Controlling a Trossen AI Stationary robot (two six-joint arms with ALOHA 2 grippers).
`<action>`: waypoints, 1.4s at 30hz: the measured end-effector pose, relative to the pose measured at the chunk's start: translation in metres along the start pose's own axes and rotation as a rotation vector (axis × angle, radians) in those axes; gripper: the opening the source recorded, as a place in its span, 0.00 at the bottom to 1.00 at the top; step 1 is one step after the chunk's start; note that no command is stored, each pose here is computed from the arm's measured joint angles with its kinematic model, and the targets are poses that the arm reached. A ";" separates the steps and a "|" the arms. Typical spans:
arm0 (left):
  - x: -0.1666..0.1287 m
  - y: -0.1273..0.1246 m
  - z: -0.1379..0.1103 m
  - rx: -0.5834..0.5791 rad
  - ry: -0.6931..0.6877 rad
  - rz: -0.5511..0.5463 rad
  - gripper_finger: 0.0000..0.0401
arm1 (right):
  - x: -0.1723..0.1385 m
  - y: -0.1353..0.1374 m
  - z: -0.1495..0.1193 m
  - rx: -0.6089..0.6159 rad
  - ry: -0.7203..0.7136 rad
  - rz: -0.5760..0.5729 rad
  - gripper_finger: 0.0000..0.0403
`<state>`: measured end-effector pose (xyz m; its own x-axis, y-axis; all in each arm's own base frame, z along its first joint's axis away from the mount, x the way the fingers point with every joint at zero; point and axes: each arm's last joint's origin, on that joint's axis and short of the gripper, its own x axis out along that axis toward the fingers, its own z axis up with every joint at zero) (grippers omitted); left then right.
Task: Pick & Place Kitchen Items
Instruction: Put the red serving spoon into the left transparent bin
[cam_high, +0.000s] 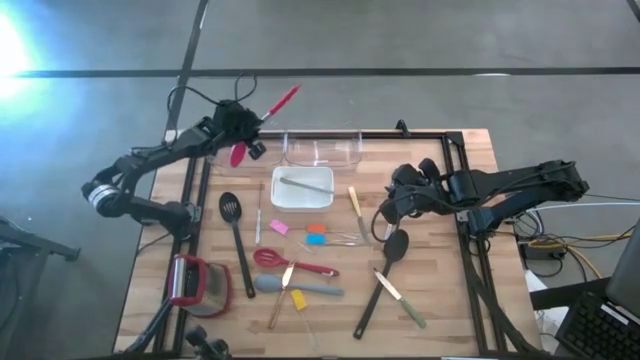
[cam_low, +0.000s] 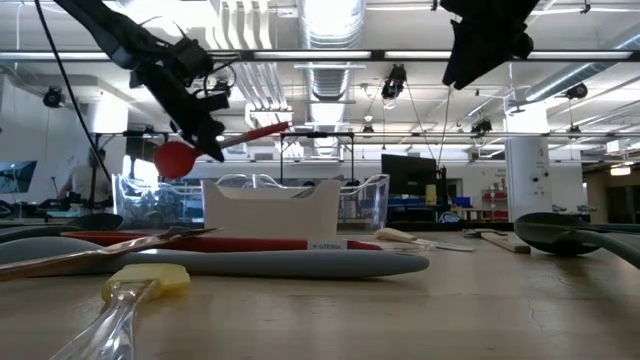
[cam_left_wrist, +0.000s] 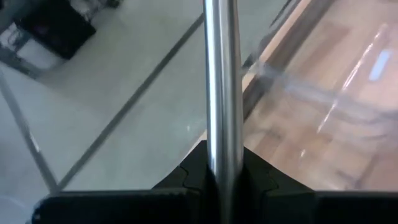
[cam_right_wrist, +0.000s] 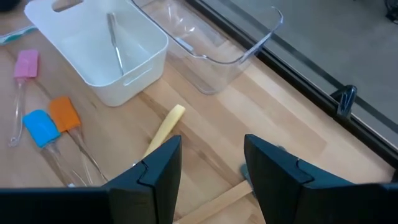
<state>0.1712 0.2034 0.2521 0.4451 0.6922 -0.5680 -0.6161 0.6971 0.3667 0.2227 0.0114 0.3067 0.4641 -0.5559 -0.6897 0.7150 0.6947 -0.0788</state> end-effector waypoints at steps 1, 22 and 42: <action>-0.001 -0.004 0.003 0.000 -0.007 0.022 0.11 | -0.001 0.000 0.001 0.002 -0.004 0.004 0.41; 0.028 -0.045 -0.041 0.369 0.169 0.582 0.11 | 0.001 0.001 0.000 -0.005 -0.004 0.008 0.41; 0.061 -0.023 -0.059 0.466 0.254 0.449 0.11 | 0.001 0.002 0.001 -0.003 -0.014 0.016 0.41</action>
<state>0.1743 0.2183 0.1656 0.0117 0.9067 -0.4216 -0.3362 0.4007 0.8523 0.2249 0.0118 0.3063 0.4824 -0.5512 -0.6808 0.7060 0.7047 -0.0703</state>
